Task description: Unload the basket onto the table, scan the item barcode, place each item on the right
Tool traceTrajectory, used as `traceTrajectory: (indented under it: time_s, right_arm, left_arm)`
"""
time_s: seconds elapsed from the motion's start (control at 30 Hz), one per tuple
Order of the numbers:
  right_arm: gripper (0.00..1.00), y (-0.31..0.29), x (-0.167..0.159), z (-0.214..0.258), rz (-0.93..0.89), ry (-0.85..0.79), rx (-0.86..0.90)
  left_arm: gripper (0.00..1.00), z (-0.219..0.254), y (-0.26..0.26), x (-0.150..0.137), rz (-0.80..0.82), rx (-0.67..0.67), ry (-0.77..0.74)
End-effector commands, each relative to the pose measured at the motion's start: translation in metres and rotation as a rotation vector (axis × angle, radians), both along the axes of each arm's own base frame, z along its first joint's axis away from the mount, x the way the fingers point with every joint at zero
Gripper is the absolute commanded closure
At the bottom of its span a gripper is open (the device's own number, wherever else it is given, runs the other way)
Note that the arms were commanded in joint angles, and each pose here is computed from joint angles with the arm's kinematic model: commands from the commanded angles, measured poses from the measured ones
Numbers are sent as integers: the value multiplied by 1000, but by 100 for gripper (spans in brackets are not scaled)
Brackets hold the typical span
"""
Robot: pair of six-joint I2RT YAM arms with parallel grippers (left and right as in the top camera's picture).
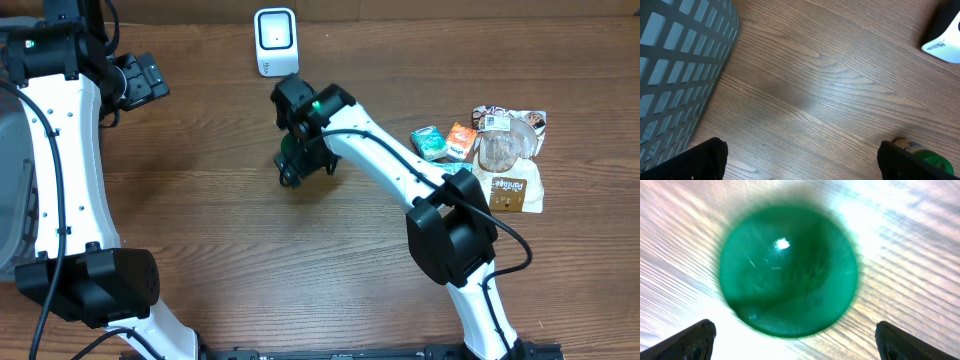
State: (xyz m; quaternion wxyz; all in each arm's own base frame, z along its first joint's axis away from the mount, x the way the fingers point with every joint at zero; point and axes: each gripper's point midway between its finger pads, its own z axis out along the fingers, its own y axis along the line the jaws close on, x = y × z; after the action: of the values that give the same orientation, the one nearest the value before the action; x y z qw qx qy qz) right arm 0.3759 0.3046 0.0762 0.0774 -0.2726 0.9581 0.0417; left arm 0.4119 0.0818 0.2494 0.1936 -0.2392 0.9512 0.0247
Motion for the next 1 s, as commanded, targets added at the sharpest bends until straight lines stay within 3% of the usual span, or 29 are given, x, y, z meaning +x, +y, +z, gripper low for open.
traceTrajectory:
  time_s: [0.0, 0.13, 0.3, 0.53, 0.97]
  right_arm:
    - [0, 15, 16, 42, -232, -50, 118]
    - [2, 23, 27, 45, -454, -44, 196]
    - [5, 18, 38, 29, -606, -75, 185]
    - [13, 13, 35, 1, -613, -47, 125]
    - [24, 9, 41, -1, -608, -86, 106]
  left_arm:
    - [0, -2, -2, 2, -8, 6, 5]
    - [1, -2, -2, 2, -8, 5, 5]
    - [0, -2, -2, 2, -8, 5, 5]
    - [0, -2, -2, 2, -8, 5, 4]
    - [0, -2, -2, 2, -8, 5, 5]
